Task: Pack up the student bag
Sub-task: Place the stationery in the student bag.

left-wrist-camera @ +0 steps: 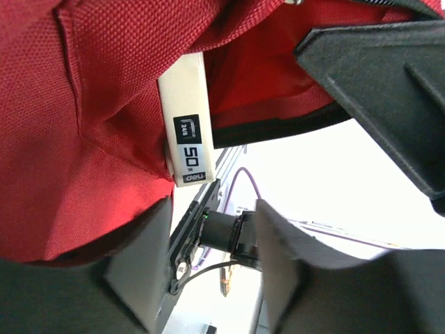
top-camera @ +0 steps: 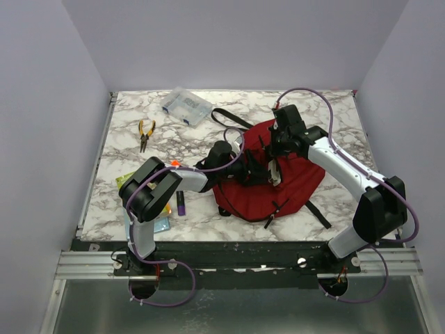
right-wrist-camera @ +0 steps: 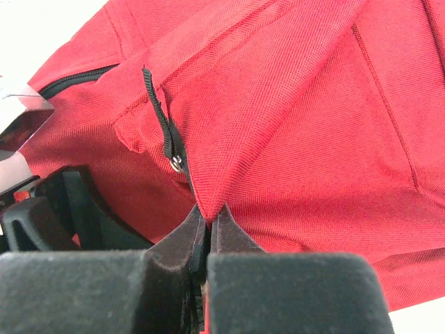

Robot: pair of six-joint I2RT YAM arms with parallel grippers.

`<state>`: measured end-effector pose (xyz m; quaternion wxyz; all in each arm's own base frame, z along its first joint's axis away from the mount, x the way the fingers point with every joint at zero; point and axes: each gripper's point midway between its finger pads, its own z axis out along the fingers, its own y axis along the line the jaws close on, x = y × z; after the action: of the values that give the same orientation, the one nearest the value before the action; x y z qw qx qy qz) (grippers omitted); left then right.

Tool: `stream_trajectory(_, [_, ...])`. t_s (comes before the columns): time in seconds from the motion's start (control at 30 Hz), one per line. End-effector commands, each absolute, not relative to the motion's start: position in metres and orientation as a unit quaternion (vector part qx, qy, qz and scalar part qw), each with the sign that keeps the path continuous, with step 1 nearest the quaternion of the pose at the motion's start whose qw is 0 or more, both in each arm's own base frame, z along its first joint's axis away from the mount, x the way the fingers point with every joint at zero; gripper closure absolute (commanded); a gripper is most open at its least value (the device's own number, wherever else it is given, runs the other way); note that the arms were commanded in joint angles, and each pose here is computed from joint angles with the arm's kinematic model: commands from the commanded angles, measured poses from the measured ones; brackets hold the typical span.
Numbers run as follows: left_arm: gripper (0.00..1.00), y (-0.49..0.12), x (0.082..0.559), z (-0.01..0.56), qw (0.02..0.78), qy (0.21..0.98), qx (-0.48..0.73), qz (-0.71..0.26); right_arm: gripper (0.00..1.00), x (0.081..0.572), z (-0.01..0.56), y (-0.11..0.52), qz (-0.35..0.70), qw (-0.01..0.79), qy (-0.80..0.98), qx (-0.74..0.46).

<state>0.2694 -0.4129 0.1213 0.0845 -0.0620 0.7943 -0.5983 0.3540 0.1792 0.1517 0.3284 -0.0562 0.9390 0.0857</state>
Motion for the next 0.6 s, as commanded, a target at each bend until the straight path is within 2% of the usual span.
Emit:
stream_trajectory(0.0, [0.53,-0.410,0.271,0.120,0.100,0.798,-0.051,-0.591,1.00,0.359,0.182,0.183,0.112,0.362,0.924,-0.053])
stream_trajectory(0.37, [0.50,-0.437,0.272,0.116,0.085,0.799,-0.029,-0.595,0.99,0.356,0.181,0.188,0.127,0.358,0.923,-0.058])
stream_trajectory(0.5, [0.56,-0.440,0.277,0.105,0.079,0.806,-0.044,-0.585,0.99,0.355,0.183,0.189,0.129,0.359,0.922,-0.060])
stream_trajectory(0.57, [0.55,-0.439,0.276,0.102,0.079,0.809,-0.047,-0.581,0.99,0.355,0.184,0.188,0.128,0.359,0.923,-0.060])
